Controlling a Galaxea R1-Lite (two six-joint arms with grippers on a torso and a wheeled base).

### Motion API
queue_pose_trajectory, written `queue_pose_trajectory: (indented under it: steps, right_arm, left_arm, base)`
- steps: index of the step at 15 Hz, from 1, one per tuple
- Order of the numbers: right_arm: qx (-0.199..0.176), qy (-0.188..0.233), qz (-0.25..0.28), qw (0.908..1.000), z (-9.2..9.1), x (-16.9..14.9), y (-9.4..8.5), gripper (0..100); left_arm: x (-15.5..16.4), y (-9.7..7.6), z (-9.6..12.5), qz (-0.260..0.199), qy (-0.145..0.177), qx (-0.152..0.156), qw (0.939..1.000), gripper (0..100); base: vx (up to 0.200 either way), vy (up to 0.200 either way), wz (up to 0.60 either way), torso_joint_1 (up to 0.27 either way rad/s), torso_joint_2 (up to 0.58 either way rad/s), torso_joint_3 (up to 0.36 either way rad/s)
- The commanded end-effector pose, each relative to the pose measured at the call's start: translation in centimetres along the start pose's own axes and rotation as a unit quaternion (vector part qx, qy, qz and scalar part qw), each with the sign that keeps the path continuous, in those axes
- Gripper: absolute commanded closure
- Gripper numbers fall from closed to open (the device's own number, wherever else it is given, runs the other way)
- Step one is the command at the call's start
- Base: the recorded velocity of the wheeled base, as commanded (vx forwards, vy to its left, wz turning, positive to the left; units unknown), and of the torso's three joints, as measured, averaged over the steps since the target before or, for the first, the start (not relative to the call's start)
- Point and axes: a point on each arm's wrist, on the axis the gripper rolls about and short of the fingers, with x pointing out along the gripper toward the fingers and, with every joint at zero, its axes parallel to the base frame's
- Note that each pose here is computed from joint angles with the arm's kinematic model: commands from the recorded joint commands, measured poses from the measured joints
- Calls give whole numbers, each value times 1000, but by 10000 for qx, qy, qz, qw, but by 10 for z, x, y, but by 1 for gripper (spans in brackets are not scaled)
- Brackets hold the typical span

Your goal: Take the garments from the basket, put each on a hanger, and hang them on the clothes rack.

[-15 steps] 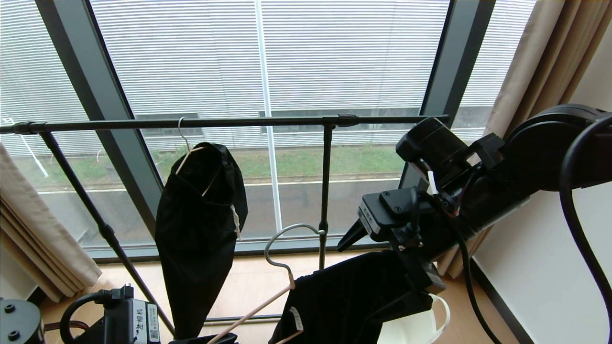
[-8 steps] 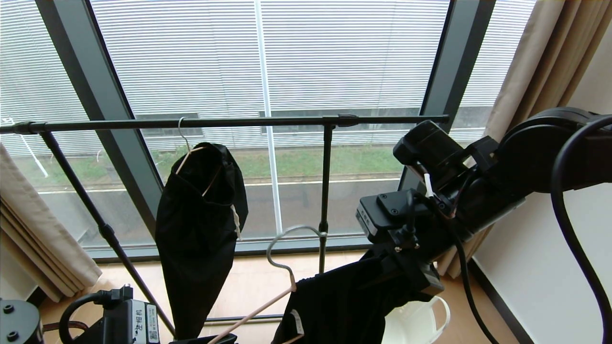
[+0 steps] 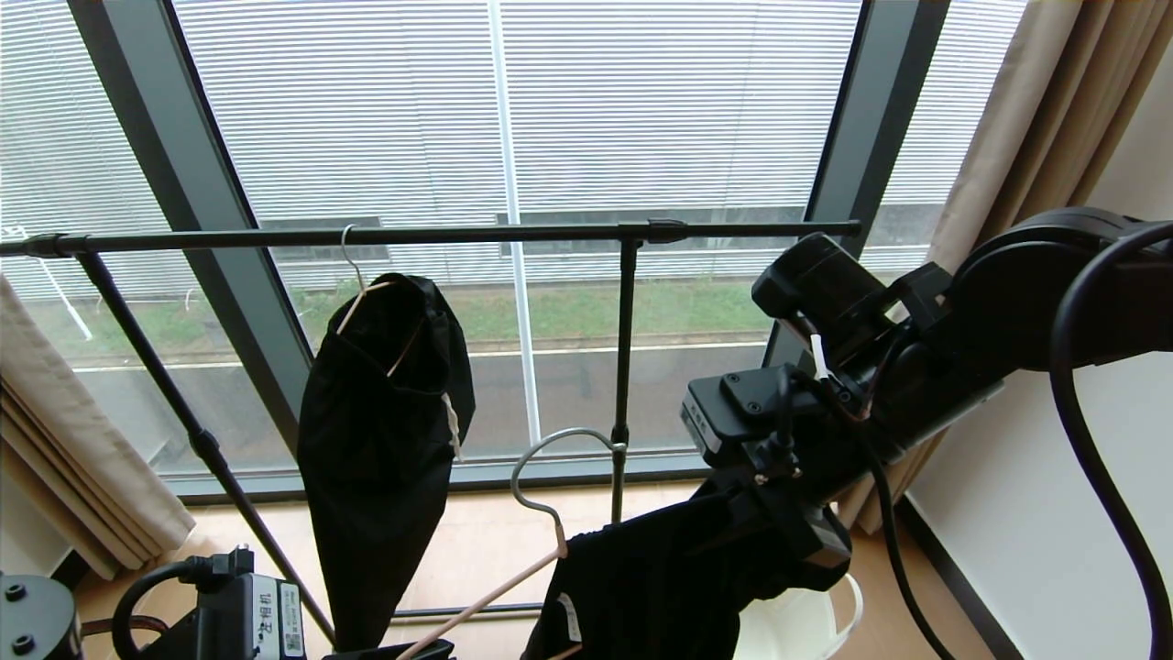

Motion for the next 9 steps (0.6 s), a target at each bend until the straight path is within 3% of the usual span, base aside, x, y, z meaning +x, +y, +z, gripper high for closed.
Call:
queue_pose_trajectory:
  steps: [1, 9]
  right_arm:
    - [-21, -13, -15, 10000, 1, -1, 1, 100]
    - [-65, -58, -76, 9999, 4, -7, 4, 100]
  left_arm:
    - [1, 0, 0, 4, -3, 1, 10000, 100]
    - [1, 0, 1, -2, -13, 1, 10000, 100]
  base:
    - [0, 0, 0, 0, 0, 0]
    - [0, 0, 0, 0, 0, 0]
